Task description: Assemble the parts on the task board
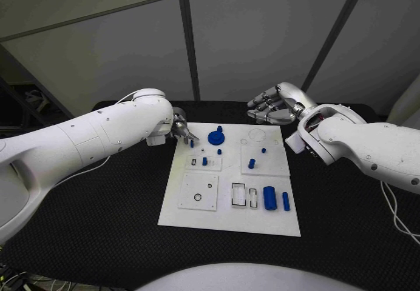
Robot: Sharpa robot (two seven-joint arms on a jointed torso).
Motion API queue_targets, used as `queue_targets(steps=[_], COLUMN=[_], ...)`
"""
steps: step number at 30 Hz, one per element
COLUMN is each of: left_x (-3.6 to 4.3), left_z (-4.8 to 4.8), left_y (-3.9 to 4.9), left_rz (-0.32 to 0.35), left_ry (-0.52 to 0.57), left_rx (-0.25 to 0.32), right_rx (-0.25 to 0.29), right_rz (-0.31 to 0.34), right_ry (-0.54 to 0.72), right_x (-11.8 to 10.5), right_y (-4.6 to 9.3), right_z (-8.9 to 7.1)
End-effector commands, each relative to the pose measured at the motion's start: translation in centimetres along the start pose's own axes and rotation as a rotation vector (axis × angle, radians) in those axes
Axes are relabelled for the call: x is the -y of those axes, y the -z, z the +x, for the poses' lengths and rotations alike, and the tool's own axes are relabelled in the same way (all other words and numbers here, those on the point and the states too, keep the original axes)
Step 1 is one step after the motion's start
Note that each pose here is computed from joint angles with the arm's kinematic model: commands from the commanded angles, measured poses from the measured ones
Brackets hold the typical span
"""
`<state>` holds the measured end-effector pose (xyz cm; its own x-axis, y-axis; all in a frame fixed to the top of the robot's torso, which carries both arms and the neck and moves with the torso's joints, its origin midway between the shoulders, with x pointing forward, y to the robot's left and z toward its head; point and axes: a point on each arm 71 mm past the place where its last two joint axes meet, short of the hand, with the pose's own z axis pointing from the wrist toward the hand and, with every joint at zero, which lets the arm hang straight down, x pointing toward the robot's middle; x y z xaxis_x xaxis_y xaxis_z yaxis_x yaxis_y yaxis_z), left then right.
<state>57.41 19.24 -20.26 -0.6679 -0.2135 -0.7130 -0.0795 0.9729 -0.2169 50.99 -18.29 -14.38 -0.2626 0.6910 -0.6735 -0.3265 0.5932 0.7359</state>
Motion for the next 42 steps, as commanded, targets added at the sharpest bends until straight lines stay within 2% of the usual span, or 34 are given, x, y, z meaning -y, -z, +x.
queue_targets(steps=[1, 18, 29, 36, 42], left_x=[0.07, 0.31, 0.06, -0.35, -0.74], left_z=[-0.06, 0.33, 0.35, 0.29, 0.48], left_y=[0.01, 0.0, 0.09, 0.64, 1.75], left_rz=[0.002, 0.029, 0.036, 0.046, 0.071], left_ry=[-0.005, 0.026, 0.058, 0.09, 0.116], left_rx=[0.002, -0.035, -0.036, -0.013, 0.003], right_rx=[-0.004, -0.006, -0.006, -0.004, 0.0], right_rz=[-0.007, -0.008, -0.008, -0.006, -0.003], right_ry=[-0.002, -0.003, -0.004, -0.006, -0.007], right_x=[-0.2, -0.2, -0.2, -0.1, 0.1], right_y=[-0.1, -0.1, -0.1, -0.1, -0.1], right_z=[0.0, 0.1, 0.0, 0.0, -0.2])
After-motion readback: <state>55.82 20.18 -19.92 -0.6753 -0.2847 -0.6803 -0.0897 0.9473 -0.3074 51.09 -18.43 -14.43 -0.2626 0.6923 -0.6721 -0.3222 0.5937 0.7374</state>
